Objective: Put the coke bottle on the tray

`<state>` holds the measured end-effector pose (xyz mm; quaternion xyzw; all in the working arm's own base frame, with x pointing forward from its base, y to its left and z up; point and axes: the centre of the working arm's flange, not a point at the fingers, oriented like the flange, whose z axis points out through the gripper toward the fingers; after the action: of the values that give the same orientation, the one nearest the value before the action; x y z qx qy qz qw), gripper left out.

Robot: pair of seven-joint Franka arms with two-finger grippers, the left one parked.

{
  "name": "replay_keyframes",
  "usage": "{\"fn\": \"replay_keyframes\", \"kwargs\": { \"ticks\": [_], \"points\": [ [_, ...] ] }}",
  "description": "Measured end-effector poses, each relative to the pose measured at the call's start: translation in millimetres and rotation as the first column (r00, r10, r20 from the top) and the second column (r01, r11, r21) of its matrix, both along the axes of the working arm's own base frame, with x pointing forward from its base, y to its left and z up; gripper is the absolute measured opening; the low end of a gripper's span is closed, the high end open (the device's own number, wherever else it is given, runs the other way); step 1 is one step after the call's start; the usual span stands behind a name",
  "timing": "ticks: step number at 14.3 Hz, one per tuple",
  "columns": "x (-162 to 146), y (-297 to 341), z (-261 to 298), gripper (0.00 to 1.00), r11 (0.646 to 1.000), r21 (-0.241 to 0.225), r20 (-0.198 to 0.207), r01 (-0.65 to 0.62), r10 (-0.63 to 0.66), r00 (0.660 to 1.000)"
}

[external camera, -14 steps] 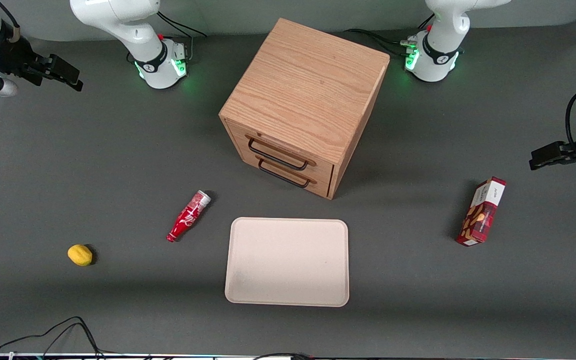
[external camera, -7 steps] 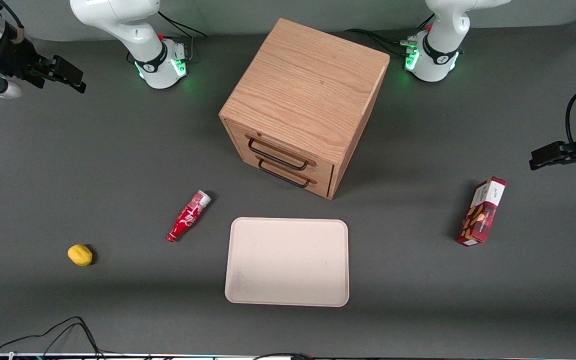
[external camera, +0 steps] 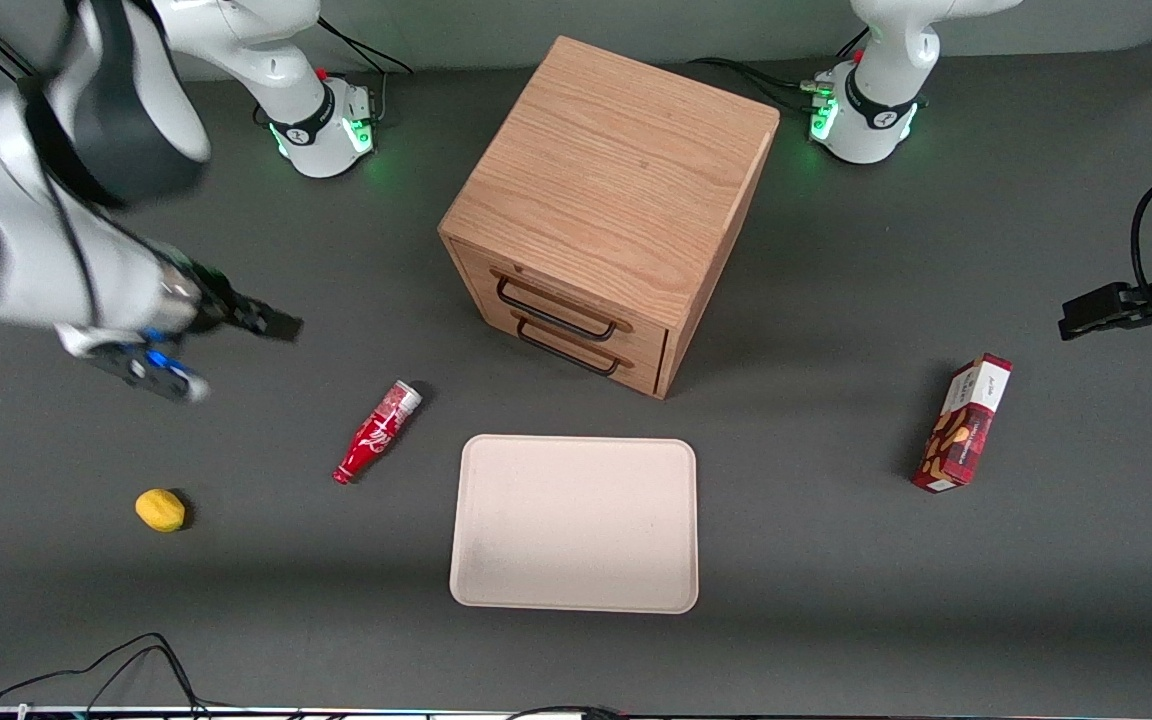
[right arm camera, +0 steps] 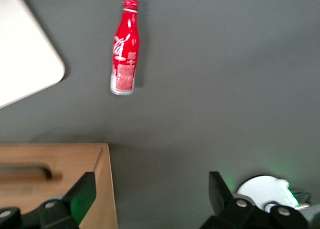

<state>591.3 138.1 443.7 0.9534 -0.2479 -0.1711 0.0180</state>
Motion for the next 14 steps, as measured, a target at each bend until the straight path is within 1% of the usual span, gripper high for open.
{"fn": "replay_keyframes", "kwargs": {
  "ticks": [1, 2, 3, 5, 8, 12, 14],
  "points": [
    [9, 6, -41, 1.0, 0.999, -0.015, -0.017, 0.036, -0.037, 0.999],
    [14, 10, -78, 1.0, 0.997, -0.025, -0.019, 0.068, -0.068, 0.997],
    [16, 11, -109, 1.0, 0.995, -0.034, -0.009, 0.092, -0.092, 0.996],
    [14, 9, -154, 1.0, 0.99, -0.048, 0.02, 0.132, -0.131, 0.991],
    [11, 8, -194, 1.0, 0.977, -0.057, 0.063, 0.204, -0.2, 0.978],
    [14, 18, -218, 1.0, 0.969, -0.049, 0.11, 0.243, -0.237, 0.965],
    [16, 21, -228, 1.0, 0.968, -0.043, 0.126, 0.248, -0.241, 0.962]
  ]
}}
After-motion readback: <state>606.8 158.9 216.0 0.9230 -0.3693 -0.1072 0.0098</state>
